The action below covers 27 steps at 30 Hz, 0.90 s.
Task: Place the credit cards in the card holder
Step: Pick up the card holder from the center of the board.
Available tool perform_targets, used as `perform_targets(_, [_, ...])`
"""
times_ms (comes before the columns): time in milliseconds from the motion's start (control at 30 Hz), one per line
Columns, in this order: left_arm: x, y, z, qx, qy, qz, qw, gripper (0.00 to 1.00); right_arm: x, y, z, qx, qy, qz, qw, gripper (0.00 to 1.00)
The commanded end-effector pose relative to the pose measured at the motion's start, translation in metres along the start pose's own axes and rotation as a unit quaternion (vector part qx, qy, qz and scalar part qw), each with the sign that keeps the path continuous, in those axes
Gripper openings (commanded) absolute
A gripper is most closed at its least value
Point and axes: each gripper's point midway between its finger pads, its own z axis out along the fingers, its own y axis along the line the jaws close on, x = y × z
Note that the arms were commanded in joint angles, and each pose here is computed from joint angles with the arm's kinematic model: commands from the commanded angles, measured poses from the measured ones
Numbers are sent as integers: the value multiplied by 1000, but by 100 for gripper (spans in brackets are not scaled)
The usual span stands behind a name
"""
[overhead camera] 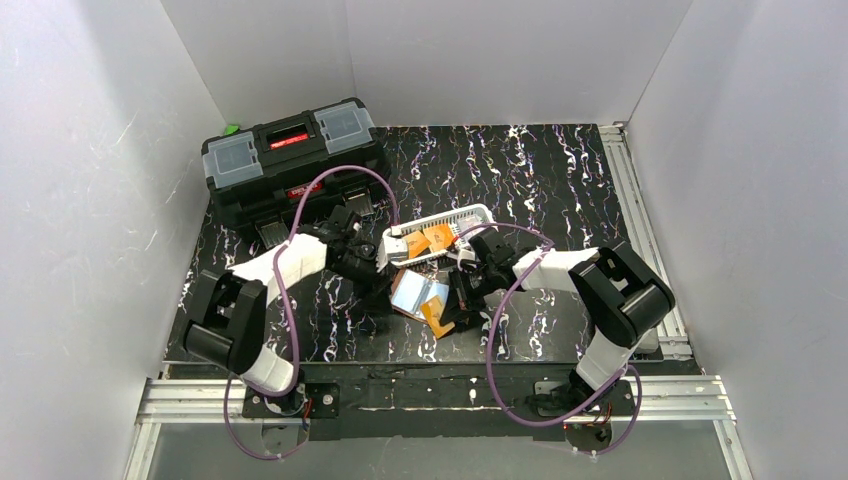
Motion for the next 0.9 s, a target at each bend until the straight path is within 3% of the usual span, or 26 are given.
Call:
perform_targets(0, [-6,23,8,-69,9,-149,986,58,9,-13,1,23,-2,3,1000,1])
perform_targets(233, [-3,56,12,-151,39,-199,968,59,10,-17,1,22,-1,6,1000,1])
perform_targets(500, [-10,57,30,-110,24,-261,959,58,3,-13,-2,13,-9,1,1000,1])
perform_targets(567, [-15,53,33,-92,15,-264,960,52,2,-14,-4,12,-12,1,1000,1])
perform_targets(867, [-22,38,39,-46,-5,-287,957,9,-2,-10,-11,4,-27,-1,1000,1])
